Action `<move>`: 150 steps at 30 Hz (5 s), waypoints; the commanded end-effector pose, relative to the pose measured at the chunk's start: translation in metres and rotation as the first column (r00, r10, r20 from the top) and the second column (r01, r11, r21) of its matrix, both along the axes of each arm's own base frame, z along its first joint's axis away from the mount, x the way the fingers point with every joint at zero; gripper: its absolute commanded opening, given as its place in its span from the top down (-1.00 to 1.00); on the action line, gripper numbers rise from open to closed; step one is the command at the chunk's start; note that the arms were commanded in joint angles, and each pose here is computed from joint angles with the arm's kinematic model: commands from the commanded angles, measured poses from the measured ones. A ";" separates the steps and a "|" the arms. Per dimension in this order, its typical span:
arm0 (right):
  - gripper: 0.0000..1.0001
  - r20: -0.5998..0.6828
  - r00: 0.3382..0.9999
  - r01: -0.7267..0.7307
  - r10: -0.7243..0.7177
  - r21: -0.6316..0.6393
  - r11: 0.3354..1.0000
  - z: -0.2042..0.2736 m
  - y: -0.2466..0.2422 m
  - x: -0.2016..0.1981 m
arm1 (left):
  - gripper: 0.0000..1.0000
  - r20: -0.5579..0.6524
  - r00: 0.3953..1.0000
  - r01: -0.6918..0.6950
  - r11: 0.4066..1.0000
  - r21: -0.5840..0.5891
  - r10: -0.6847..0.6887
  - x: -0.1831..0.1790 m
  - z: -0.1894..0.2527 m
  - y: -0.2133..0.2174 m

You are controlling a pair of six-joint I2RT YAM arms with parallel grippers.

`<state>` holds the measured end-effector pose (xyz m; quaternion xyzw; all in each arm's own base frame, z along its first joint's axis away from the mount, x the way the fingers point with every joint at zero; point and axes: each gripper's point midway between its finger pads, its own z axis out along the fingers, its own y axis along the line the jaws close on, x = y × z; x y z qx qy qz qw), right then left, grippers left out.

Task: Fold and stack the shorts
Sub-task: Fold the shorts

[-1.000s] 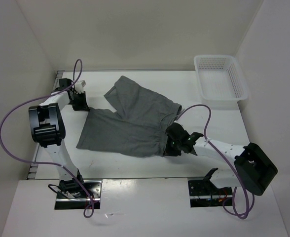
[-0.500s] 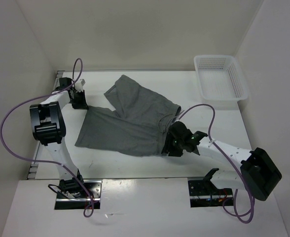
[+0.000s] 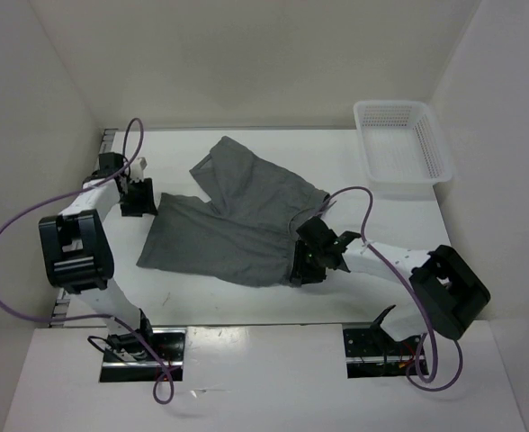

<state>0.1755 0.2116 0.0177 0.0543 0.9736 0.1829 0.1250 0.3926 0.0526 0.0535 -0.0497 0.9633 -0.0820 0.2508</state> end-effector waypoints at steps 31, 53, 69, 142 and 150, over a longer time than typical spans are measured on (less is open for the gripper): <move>0.05 -0.065 0.997 0.047 -0.044 0.039 0.998 0.109 -0.028 -0.025 | 0.24 -0.591 0.806 0.031 0.994 0.107 0.038 -0.229 0.010 -0.017; -0.34 0.295 0.938 0.257 -0.183 -0.234 0.938 0.082 -0.080 0.279 | -0.12 0.153 0.955 0.228 0.960 0.164 -0.253 0.132 0.008 -0.114; -0.25 0.033 0.992 0.122 -0.118 -0.165 0.979 -0.012 -0.069 0.229 | 0.57 0.002 0.960 0.277 0.954 0.110 -0.279 0.093 -0.043 -0.121; 1.00 0.216 0.976 0.044 -0.023 -0.093 0.995 0.049 -0.072 0.259 | 0.95 0.149 0.960 0.230 0.970 0.073 -0.239 0.159 0.026 -0.098; 1.00 0.344 0.937 0.088 -0.051 -0.091 0.992 0.100 -0.086 0.296 | 0.93 0.376 0.901 0.180 0.974 0.135 -0.218 0.195 0.125 -0.089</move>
